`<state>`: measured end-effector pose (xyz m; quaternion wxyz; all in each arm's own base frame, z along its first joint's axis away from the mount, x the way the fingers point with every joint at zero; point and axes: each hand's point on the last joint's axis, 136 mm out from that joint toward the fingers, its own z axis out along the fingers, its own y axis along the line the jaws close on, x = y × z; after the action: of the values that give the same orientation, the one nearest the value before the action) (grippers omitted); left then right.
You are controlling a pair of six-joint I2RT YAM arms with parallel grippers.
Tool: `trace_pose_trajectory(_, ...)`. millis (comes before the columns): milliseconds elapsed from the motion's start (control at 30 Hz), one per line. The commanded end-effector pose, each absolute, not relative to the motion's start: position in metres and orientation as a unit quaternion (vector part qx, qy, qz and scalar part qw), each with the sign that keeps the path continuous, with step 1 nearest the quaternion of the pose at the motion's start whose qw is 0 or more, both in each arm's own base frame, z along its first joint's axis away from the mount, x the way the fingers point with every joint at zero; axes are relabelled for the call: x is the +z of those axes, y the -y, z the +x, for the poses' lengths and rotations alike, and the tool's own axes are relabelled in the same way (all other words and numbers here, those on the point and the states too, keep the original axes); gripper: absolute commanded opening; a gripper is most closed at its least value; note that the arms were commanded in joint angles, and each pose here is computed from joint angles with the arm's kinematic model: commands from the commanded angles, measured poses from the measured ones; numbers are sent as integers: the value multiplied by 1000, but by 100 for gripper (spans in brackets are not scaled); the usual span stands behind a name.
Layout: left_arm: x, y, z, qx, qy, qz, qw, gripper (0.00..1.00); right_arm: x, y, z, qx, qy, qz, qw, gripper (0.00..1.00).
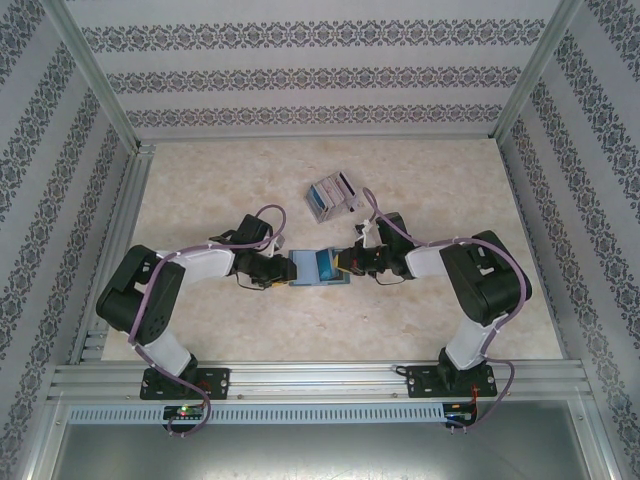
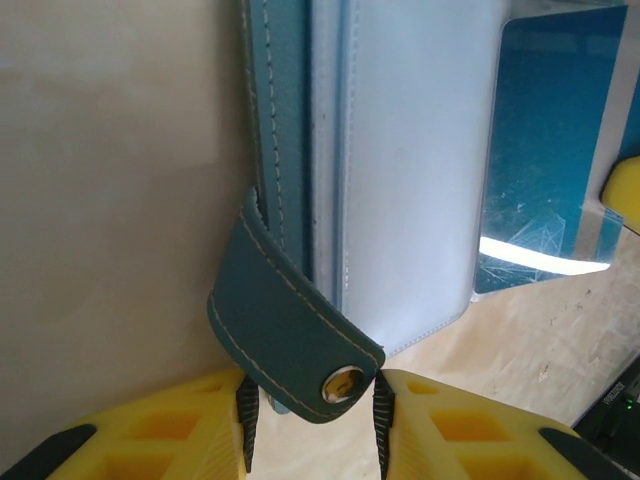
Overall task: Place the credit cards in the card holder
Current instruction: Insert the credit card into the card slot.
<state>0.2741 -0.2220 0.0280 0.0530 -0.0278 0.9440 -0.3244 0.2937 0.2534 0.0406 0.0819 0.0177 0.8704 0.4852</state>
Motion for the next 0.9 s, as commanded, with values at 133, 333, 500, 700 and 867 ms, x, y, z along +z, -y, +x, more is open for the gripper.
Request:
trace_pose_trajectory(133,19,227,275,-326,-943,-36,55,33,47,-261,294,513,-856,14,60,7)
trace_pose_trajectory(333,19,229,275,-329,-942,-37,55,30,48,-263,297,511,-858,20,54,7)
trace_pose_trajectory(500,19,230,274,-328,-942,-32,58,29,44,-263,304,496,-865,30,67,7)
trace_pose_trajectory(700,22,233,274,-334,-940,-32,60,29,38,-264,310,466,-879,35,92,7)
trace_pose_trajectory(867,23,234,276,-335,-940,-30,61,28,38,-280,304,458,-885,13,83,7)
